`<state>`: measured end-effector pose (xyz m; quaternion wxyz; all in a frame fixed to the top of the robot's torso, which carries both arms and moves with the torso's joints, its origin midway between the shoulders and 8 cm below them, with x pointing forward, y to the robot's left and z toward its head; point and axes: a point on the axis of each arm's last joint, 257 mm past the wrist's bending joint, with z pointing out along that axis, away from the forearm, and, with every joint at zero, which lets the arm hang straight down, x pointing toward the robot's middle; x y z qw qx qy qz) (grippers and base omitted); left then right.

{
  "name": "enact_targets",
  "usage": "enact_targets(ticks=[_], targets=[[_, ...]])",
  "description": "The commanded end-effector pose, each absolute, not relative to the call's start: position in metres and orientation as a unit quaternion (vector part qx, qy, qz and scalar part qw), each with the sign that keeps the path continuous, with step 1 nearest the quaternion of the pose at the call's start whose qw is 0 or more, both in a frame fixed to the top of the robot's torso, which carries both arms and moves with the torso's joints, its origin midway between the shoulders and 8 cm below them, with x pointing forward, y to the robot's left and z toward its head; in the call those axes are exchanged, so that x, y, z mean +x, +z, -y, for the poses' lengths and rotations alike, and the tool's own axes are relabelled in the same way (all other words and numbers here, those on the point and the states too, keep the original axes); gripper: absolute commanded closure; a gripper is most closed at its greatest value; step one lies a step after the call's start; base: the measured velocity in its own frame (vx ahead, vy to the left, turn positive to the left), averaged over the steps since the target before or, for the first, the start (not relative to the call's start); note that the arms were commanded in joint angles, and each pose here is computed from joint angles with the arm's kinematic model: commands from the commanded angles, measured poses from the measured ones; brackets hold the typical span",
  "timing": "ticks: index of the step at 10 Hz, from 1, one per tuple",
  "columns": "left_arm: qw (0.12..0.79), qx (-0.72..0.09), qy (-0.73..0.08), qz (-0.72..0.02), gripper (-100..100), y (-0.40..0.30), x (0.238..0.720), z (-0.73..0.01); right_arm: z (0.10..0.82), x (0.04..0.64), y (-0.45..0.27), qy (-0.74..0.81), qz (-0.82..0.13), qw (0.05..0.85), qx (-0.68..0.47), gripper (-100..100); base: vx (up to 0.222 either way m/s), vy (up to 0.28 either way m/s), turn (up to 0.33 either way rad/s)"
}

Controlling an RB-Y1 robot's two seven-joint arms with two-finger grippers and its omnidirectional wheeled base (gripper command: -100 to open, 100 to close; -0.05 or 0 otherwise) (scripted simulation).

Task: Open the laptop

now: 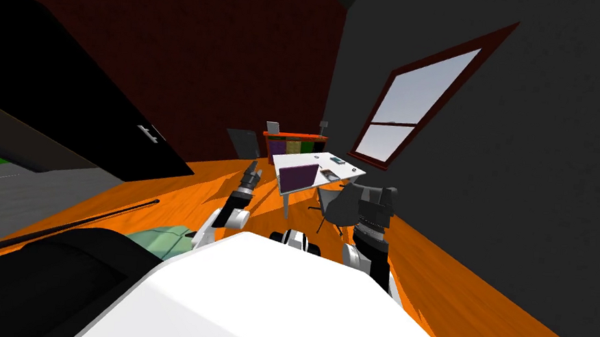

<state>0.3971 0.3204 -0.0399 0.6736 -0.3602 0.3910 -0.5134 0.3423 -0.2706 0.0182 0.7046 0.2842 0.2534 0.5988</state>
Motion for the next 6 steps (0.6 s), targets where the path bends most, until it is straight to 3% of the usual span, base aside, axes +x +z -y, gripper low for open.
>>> enact_targets(ticks=[1, 6], targets=[[0.68, -0.375, -0.48, -0.408, -100, -0.05, 0.403, -0.34, 0.271, 0.342, 0.018, 0.599, -0.253, 0.705, 0.284, 0, 0.0, -0.101, -0.072], [0.691, -0.404, -0.411, -0.436, -100, -0.068, 0.41, -0.381, 0.271, 0.342, 0.018, 0.599, -0.253, 0.705, 0.284, 0, 0.0, -0.099, -0.084]])
